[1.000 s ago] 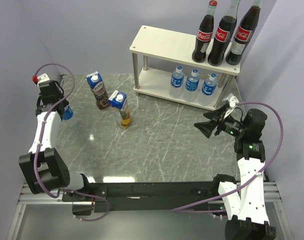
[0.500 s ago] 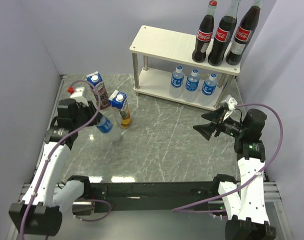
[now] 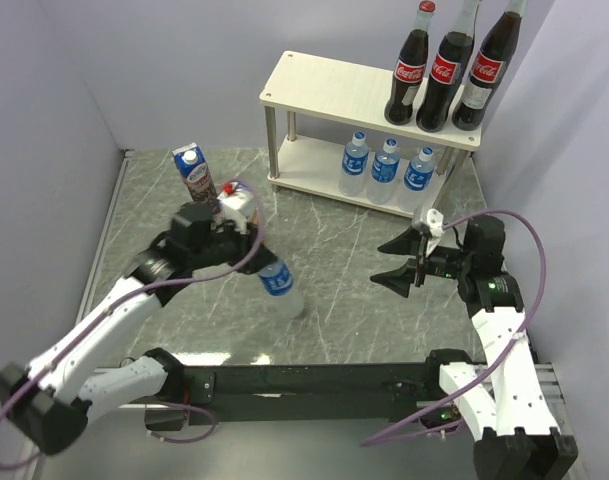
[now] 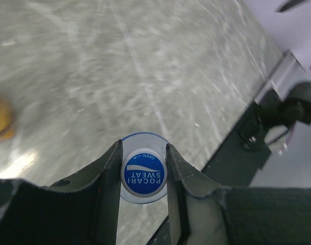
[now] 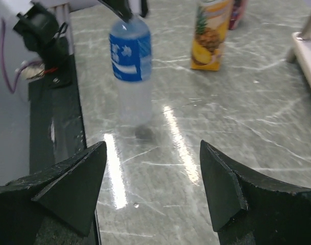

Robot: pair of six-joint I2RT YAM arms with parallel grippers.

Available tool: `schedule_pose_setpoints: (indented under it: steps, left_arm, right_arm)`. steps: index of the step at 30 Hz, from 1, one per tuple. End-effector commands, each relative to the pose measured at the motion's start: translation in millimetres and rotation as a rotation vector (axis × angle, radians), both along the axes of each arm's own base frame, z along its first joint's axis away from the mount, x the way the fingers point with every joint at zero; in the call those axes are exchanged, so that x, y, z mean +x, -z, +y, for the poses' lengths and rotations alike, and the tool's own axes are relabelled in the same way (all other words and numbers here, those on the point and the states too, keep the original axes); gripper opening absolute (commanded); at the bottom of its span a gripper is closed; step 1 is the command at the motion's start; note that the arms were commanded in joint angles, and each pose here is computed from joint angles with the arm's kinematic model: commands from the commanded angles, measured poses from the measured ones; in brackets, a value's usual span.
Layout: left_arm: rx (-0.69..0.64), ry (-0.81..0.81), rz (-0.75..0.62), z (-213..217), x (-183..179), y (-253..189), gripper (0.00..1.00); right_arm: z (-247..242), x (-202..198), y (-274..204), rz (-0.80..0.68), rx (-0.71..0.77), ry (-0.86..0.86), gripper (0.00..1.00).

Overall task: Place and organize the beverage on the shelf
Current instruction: Adjust the drink.

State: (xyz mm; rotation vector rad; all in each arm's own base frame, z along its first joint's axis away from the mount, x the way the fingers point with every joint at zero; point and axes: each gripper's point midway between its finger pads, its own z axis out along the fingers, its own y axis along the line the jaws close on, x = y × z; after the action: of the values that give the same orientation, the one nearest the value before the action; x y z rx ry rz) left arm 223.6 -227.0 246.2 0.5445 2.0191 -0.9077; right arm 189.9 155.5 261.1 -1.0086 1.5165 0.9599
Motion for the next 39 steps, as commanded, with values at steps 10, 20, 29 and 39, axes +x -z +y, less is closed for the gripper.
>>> schedule_pose_setpoints:
  steps: [10,20,29,39]
  left_arm:
    - [-0.076,0.169,-0.305,-144.6,20.1,-108.5,0.00]
    - [-0.145,0.206,-0.298,-175.3,21.0,-140.3,0.00]
    - [-0.180,0.271,-0.268,-201.9,11.4,-147.7,0.00]
    - [-0.158,0.292,-0.269,-225.3,10.9,-153.2,0.00]
  right_arm:
    - [30.3,7.9,19.8,-0.037,-0.059,-0.009,0.79]
    - [24.6,40.3,10.7,-0.037,0.038,0.247,0.81]
    - [26.8,46.8,9.8,-0.058,0.031,0.270,0.81]
    - [25.1,53.9,10.1,-0.040,0.021,0.301,0.74]
